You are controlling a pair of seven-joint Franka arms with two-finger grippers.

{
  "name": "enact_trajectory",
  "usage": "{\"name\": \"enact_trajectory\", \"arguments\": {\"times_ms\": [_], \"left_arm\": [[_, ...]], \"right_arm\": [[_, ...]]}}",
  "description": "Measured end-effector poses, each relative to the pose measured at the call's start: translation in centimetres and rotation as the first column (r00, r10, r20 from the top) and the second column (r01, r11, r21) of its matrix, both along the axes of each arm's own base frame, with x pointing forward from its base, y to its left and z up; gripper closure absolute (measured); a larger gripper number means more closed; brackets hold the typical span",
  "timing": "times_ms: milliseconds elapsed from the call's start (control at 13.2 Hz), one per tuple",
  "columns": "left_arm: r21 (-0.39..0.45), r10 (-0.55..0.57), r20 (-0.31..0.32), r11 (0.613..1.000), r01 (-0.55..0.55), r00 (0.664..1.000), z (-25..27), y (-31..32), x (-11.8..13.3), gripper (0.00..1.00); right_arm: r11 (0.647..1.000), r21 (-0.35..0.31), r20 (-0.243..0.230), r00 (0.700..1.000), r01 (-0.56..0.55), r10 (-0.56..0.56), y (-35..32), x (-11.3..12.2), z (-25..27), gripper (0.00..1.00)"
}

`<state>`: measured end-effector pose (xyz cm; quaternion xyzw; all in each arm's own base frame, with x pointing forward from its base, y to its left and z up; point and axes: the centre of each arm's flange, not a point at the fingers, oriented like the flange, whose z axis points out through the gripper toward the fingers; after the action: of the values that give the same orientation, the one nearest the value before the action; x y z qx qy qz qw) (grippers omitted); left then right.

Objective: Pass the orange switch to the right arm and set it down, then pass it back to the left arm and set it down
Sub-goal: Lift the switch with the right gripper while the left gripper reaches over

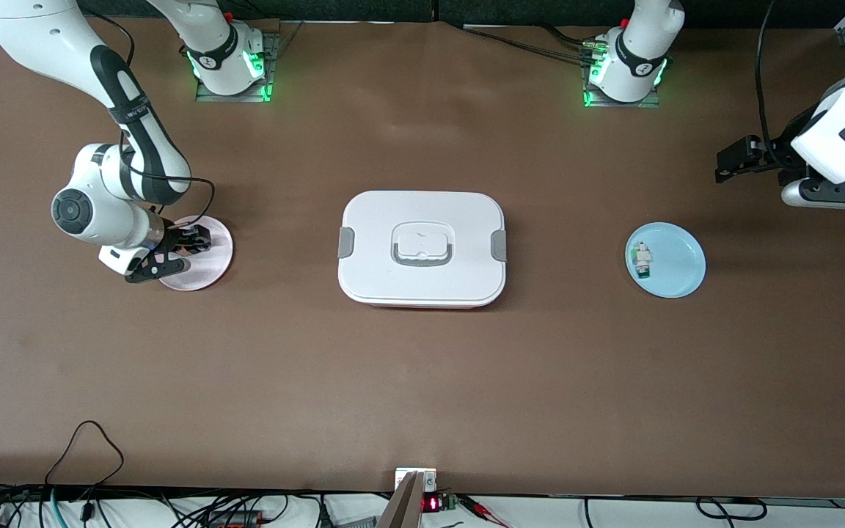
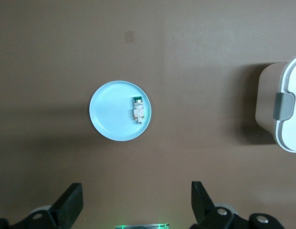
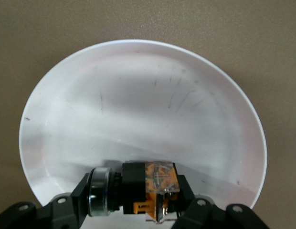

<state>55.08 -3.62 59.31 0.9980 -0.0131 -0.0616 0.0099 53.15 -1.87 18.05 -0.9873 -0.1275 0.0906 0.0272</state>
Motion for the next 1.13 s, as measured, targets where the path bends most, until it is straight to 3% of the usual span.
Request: {"name": "enact_trajectory", "arguments": {"times_ms": [303, 530, 757, 1135], "left_arm": [[0.000, 0.000, 0.000, 1.000, 0.000, 1.000, 0.0, 0.0, 0.0, 0.00], [0.000, 0.000, 0.000, 1.000, 0.000, 1.000, 0.0, 0.0, 0.0, 0.00], [0.000, 0.000, 0.000, 1.000, 0.000, 1.000, 0.0, 0.0, 0.0, 0.00], [0.000, 0.000, 0.000, 1.000, 0.000, 1.000, 0.0, 0.0, 0.0, 0.00]], "right_arm": [[0.997, 0.016, 0.015, 0.997, -0.078, 0.078, 0.0, 2.4, 3.0, 0.27], [0.994, 0.046, 0.019, 0.995, -0.101, 0.100, 0.8, 5.2, 9.8, 0.27], [0.982, 0.129, 0.091, 0.988, -0.138, 0.127, 4.3, 7.0, 17.4, 0.27], [0.928, 0.219, 0.307, 0.924, -0.302, 0.228, 11.3, 8.8, 28.0, 0.27]]}}
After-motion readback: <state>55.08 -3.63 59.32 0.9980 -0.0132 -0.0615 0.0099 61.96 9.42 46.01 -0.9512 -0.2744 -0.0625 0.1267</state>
